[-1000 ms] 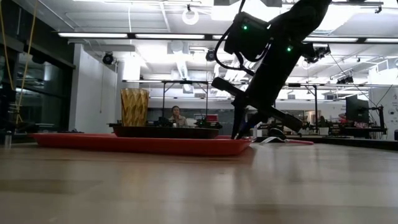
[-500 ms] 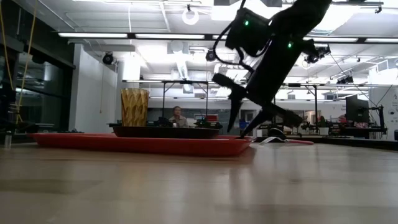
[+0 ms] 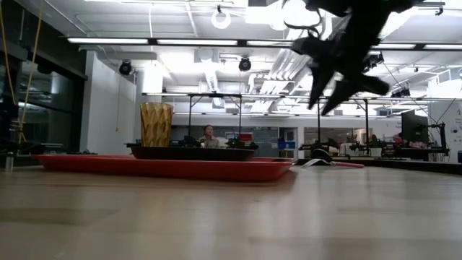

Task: Pick and place plate/cup/fork/spoon on tray
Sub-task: Put the pink fork on the red serving tray

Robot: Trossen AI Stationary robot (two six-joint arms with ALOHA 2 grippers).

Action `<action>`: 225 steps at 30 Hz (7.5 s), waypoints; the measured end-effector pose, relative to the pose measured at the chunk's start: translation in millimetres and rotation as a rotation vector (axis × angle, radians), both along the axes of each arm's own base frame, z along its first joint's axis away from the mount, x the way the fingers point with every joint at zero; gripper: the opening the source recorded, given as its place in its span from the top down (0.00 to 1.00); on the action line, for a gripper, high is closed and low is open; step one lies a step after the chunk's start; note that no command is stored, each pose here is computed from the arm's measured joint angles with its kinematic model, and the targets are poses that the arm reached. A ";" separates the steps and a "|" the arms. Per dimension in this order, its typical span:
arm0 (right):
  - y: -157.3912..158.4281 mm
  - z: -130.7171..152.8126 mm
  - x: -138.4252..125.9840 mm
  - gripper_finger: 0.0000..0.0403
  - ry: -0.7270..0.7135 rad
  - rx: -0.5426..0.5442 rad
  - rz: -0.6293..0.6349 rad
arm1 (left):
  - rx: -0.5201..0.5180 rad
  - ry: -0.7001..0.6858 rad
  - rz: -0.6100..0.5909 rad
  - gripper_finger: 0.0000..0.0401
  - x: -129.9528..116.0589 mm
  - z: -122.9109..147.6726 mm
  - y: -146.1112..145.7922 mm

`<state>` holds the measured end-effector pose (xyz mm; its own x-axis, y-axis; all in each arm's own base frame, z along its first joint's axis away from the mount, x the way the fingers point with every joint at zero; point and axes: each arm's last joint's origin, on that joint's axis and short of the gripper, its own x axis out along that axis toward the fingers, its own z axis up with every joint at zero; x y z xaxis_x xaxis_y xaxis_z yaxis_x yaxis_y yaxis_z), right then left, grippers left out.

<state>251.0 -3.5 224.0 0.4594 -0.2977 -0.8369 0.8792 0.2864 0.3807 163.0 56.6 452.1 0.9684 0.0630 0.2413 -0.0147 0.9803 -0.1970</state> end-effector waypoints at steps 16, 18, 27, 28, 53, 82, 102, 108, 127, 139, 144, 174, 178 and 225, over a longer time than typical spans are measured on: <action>18.2 -46.9 -43.3 0.69 -0.423 0.044 -0.210 | -0.002 -0.001 0.007 0.47 0.0 0.0 0.2; 17.0 -46.2 -42.9 0.69 -0.456 0.014 -0.243 | -0.002 -0.001 0.009 0.47 0.0 0.0 0.3; 13.9 -40.5 -40.6 0.69 -0.560 -0.061 -0.359 | -0.002 -0.001 0.009 0.47 0.0 0.0 0.3; 13.8 -39.9 -40.3 0.69 -0.567 -0.063 -0.363 | -0.002 -0.001 0.009 0.47 0.0 0.0 0.3; -68.8 28.0 -9.9 0.69 -0.451 -0.105 -0.398 | -0.003 -0.002 0.009 0.47 -0.1 0.1 0.3; -165.5 -83.0 -23.4 0.69 -0.023 0.195 -1.186 | -0.001 -0.007 0.012 0.47 -0.1 0.6 0.3; -184.4 -89.8 -15.6 0.69 -0.179 0.157 -1.233 | -0.002 -0.006 0.011 0.47 0.0 0.5 0.3; -191.0 -87.5 -14.7 0.69 -0.215 0.115 -1.209 | -0.002 -0.006 0.011 0.47 -0.1 0.5 0.3; -197.5 -103.6 -17.4 0.69 -0.148 0.178 -1.200 | -0.004 -0.006 0.011 0.47 -0.2 0.5 0.3; -191.9 -105.0 -18.2 0.76 -0.047 0.165 -1.095 | -0.048 -0.009 -0.001 0.47 0.0 0.5 0.4; -187.6 -99.3 -23.3 0.93 0.050 0.136 -0.986 | -0.046 -0.009 0.000 0.47 -0.1 0.5 0.3; -90.9 35.9 -9.4 1.00 -0.139 -0.432 -0.085 | -0.081 -0.004 -0.008 0.47 2.5 -0.8 1.4; -70.0 53.2 8.6 1.00 -0.290 -0.549 0.208 | -0.088 0.012 -0.009 0.47 7.5 -3.4 3.3; 24.1 181.5 81.3 1.00 0.389 -1.499 1.399 | -1.220 0.573 -0.495 0.47 71.1 -60.5 -19.9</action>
